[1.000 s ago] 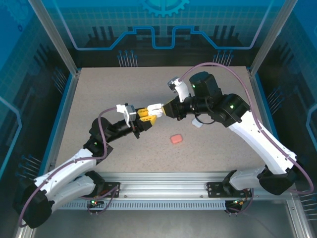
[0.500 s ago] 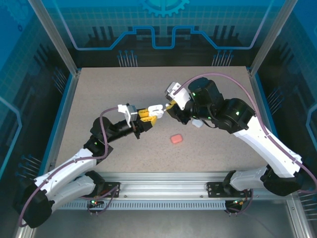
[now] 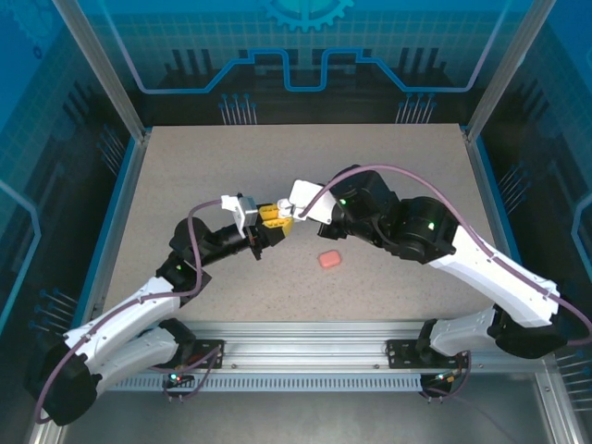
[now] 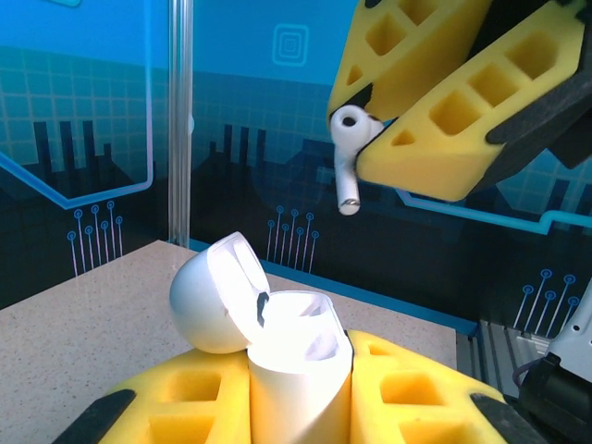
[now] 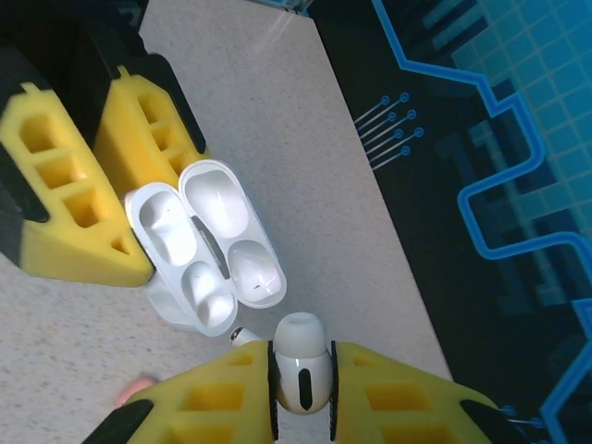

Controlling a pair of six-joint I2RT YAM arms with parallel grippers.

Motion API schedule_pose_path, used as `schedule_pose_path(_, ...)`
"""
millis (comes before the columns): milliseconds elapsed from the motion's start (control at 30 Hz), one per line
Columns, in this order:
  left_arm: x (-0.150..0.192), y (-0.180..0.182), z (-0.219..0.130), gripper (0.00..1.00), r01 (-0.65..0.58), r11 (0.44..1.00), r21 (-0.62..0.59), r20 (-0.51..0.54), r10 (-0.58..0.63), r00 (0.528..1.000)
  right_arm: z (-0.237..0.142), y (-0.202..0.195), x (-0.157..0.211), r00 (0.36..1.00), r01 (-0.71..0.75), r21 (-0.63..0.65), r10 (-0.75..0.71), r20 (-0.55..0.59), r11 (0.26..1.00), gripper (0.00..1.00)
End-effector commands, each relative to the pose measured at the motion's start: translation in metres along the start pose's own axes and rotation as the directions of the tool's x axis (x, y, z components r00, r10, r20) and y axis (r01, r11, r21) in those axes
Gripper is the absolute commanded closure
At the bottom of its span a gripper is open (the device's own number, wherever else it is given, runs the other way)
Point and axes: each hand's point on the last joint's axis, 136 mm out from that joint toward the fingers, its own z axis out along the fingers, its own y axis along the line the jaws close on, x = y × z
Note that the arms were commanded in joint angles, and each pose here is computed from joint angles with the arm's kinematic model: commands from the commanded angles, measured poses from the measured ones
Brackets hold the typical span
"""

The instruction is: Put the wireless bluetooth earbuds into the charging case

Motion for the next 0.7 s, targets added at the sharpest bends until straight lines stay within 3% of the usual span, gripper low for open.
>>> schedule_pose_path(0, -0.014, -0.008, 0.001, 1.00, -0.013, 0.999, 0.034, 0.026, 0.012, 1.000, 0.004, -0.005, -0.003, 0.990, 0.138, 0.054, -0.136, -0.033, 0.989, 0.81)
schedule_pose_path(667, -0.016, -0.008, 0.002, 1.00, -0.014, 0.999, 0.034, 0.030, 0.013, 0.999, 0.023, 0.016, 0.003, 0.955, 0.287, 0.017, -0.285, -0.079, 0.958, 0.80)
